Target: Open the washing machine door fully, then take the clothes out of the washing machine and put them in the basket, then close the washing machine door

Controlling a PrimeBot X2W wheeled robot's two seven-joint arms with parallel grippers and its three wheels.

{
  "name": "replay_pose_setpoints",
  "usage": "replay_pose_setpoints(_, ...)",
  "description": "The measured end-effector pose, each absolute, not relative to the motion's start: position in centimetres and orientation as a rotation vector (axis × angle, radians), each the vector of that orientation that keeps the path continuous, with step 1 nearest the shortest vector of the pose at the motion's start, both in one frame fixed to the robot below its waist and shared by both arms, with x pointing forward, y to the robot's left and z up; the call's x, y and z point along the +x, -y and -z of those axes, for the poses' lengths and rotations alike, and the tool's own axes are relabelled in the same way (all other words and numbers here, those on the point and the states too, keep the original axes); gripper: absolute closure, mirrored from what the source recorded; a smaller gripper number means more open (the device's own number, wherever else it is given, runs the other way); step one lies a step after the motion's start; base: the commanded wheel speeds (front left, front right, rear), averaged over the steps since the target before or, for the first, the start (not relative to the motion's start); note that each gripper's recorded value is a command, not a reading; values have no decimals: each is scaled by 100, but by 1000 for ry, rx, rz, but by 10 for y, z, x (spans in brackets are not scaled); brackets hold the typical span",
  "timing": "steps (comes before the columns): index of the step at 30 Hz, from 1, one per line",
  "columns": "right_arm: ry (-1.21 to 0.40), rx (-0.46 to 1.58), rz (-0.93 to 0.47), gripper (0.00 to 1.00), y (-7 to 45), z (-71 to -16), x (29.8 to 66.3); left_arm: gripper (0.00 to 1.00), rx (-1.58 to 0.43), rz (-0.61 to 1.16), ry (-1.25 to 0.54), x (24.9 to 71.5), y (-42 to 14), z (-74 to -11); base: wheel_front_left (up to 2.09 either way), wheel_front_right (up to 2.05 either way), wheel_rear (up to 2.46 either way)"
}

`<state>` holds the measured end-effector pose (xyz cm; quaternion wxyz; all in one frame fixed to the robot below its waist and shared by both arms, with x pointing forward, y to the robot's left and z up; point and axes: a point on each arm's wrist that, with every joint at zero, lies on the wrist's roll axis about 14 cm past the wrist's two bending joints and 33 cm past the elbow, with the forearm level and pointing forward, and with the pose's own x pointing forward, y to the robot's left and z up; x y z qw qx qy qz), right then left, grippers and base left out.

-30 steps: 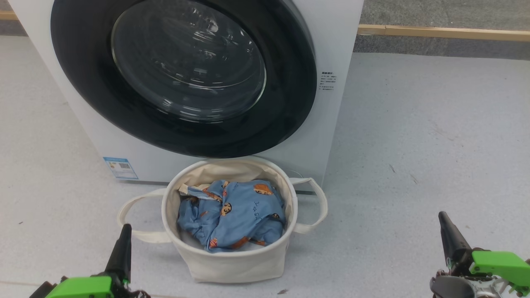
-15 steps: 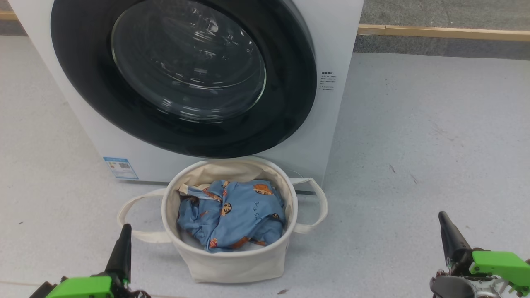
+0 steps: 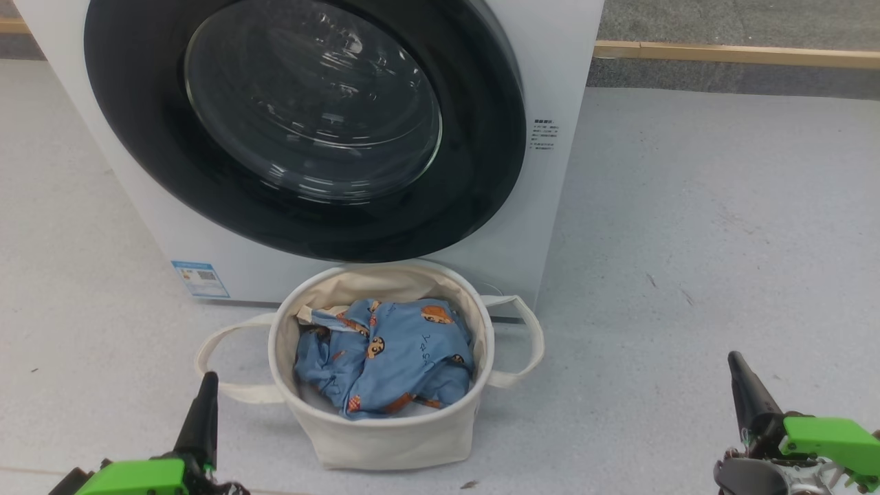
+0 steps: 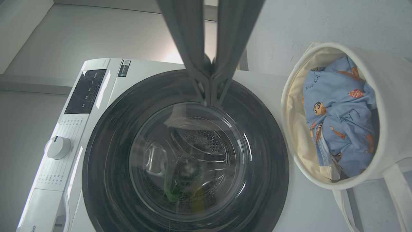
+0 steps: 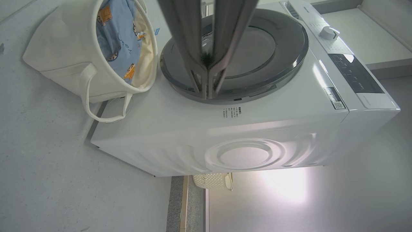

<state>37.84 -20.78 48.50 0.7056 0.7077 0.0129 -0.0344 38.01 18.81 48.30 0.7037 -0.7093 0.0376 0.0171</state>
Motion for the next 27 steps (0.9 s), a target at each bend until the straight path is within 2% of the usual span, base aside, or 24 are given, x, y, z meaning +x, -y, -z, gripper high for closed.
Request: replay_pose_setpoints(27, -29, 1573, 76, 100, 208, -485, 378, 100, -1582, -42, -79, 380, -190, -483, 0, 0, 0)
